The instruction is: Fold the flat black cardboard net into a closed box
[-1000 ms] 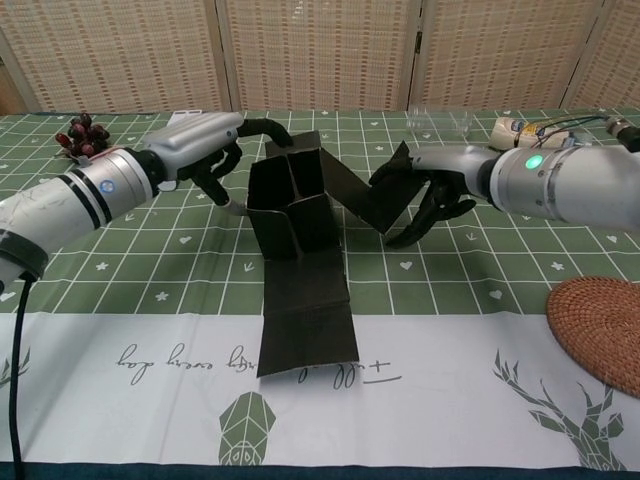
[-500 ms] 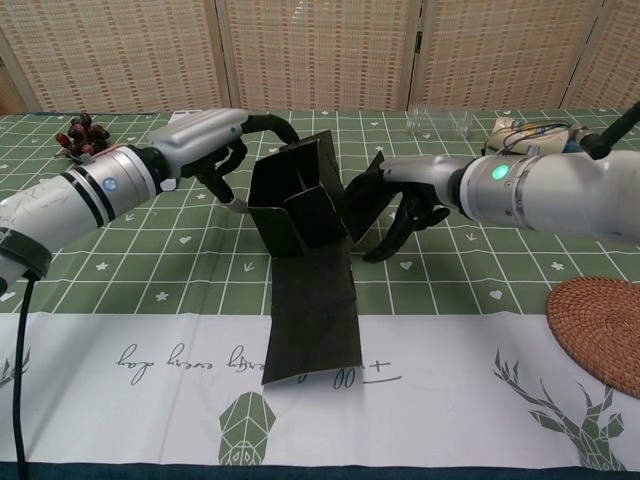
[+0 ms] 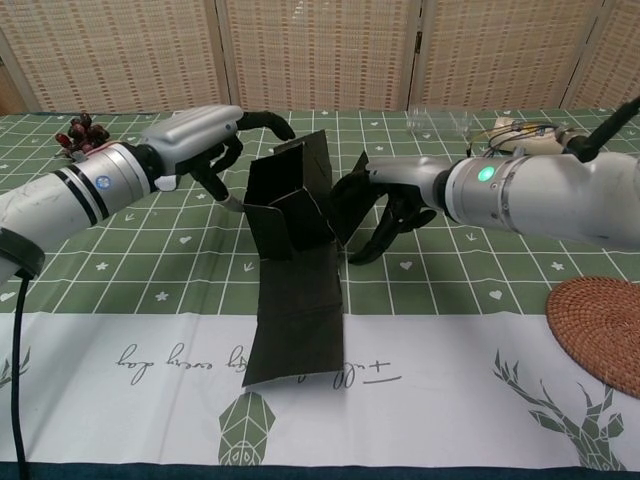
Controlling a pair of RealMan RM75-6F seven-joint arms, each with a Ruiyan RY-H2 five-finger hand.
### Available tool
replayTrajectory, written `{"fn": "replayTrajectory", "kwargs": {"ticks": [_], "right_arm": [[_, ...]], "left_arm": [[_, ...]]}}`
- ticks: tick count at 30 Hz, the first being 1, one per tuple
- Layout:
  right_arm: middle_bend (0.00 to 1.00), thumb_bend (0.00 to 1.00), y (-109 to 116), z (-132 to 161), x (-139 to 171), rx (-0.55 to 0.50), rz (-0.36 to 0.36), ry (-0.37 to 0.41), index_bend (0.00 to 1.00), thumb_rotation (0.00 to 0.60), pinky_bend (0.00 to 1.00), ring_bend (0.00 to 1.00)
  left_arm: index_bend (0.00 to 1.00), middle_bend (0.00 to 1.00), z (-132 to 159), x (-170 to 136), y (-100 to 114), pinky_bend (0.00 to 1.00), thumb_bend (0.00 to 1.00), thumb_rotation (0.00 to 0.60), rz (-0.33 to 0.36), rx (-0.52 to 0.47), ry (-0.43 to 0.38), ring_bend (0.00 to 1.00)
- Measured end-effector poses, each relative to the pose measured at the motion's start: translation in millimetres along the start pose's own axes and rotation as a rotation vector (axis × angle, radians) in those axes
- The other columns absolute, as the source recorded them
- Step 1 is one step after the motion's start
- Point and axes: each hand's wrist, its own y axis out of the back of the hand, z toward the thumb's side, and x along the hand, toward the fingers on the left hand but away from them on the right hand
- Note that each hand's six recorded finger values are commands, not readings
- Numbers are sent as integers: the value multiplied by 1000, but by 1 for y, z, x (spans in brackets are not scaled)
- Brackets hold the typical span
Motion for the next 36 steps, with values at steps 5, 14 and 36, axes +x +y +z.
{"fn": "replayTrajectory", "kwargs": {"ticks": [5,14,36], "right_arm": [[316,212,-2,3,1,-3,2,9,106,600,1000,871],[307,210,6,-11,12,-1,-12,-3,105,600,1000,871],[159,0,29,-83,43,16,-50,-70,0,600,1000,835]], "left_arm": [[209,214,2,-2,1,1000,137,600,2,7,-7,785],[205,211,-10,-11,11,1000,138,600,18,21,16,785],[121,133,-50,-48,31,1000,137,600,4,35,174,767]]}}
